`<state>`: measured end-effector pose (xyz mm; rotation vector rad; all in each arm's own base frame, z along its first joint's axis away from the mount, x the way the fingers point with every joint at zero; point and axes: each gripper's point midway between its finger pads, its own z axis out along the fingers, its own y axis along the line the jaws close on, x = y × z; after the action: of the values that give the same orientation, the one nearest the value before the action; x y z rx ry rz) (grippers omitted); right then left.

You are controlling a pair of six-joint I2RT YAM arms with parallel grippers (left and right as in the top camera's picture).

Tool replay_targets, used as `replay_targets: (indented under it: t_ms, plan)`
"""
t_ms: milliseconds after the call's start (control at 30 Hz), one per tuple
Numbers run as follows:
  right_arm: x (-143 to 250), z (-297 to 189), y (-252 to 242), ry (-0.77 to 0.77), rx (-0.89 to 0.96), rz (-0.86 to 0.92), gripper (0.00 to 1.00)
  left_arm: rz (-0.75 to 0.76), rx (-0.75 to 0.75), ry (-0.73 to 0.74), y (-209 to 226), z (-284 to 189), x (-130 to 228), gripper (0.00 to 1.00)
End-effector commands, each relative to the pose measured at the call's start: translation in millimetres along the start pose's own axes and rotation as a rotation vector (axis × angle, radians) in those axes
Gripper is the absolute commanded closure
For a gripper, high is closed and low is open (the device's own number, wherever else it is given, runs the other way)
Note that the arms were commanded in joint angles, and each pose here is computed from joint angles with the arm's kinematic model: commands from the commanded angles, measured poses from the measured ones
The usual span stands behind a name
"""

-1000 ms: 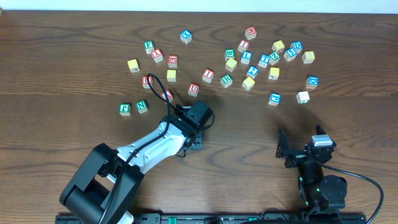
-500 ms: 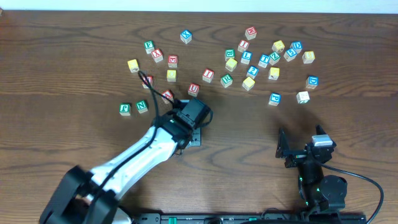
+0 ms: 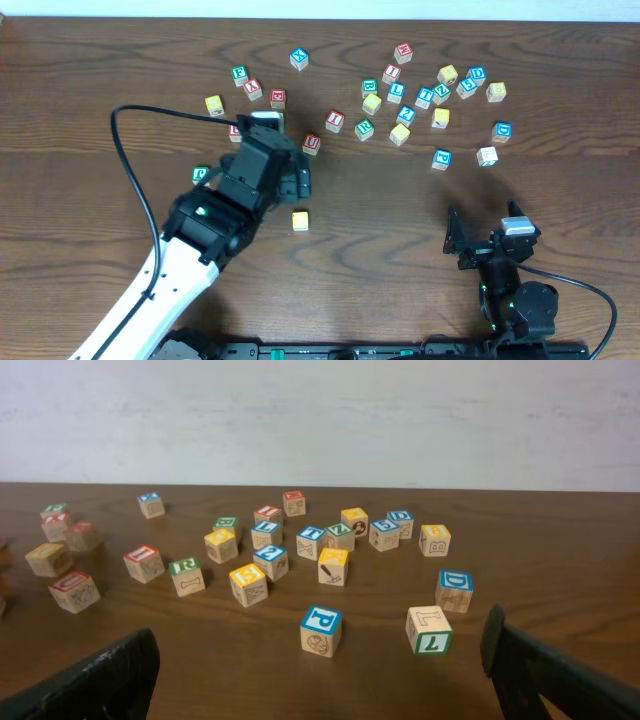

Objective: Spell out CORL
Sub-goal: 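Release the C block and move the left gripper to the far blocks, then lower the left gripper and grasp the yellow O block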

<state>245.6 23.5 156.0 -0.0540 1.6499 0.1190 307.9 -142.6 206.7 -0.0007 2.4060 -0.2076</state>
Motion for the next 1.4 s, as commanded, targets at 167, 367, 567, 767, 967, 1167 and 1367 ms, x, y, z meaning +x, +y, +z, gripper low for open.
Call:
replay_targets:
  t_ms: [167,367,567,767,967,1167,1367]
  plan:
    - [0.4,-0.3,-0.9,0.000,0.002,0.007,0.01,0.039,-0.134,0.173,33.2,32.8,-47.4,0.03]
    - [0.3,-0.3,-0.9,0.000,0.002,0.007,0.01,0.062,-0.129,0.298,26.1,90.4,-73.7,0.03]
    - [0.3,-0.3,-0.9,0.000,0.002,0.007,0.01,0.050,-0.154,0.371,35.7,139.6,-64.4,0.03]
    - [0.3,-0.3,-0.9,0.000,0.002,0.007,0.01,0.032,-0.160,0.435,53.3,170.5,-49.2,0.03]
    - [0.3,-0.3,-0.9,0.000,0.002,0.007,0.01,0.036,-0.118,0.424,55.3,182.8,-52.2,0.02]
    - [0.3,-0.3,-0.9,0.000,0.002,0.007,0.01,0.046,-0.105,0.379,52.8,192.0,-61.2,0.02]
    - [0.3,-0.3,-0.9,0.000,0.002,0.007,0.01,0.053,-0.108,0.398,55.0,212.6,-50.9,0.03]
